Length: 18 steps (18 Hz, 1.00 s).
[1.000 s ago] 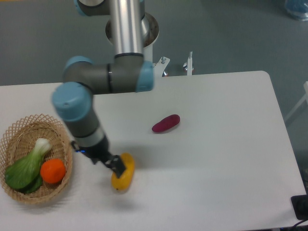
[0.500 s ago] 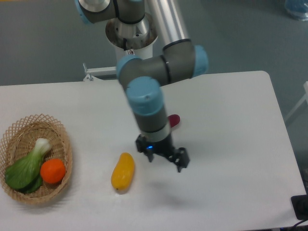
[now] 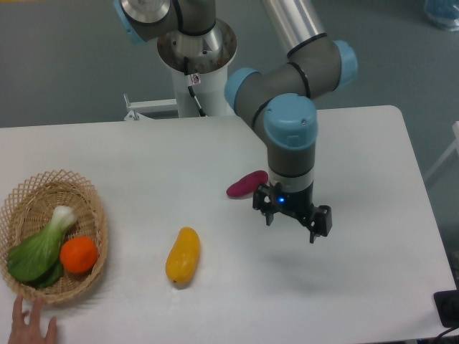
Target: Place the orange in the basket
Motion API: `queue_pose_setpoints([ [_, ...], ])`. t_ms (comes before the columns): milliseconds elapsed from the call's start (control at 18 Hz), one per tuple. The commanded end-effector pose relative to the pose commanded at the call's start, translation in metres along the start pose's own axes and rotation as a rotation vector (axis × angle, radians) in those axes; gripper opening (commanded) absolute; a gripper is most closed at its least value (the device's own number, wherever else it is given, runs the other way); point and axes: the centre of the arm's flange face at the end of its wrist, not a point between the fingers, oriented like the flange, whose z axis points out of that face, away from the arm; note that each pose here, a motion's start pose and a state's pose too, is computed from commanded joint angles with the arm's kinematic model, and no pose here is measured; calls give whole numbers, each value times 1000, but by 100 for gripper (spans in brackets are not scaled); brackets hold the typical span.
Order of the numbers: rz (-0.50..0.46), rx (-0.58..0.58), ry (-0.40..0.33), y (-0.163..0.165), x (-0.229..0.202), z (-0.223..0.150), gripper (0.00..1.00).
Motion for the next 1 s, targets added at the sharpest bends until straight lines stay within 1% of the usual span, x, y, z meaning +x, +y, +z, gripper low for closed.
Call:
queue_pose_setpoints([
  [167, 15, -9, 7, 8, 0, 3, 100],
  [333, 49, -29, 38, 21, 10, 20, 100],
  [389, 62, -31, 39, 22, 11, 21, 100],
  [1000, 65, -31, 34, 21, 13, 17, 100],
])
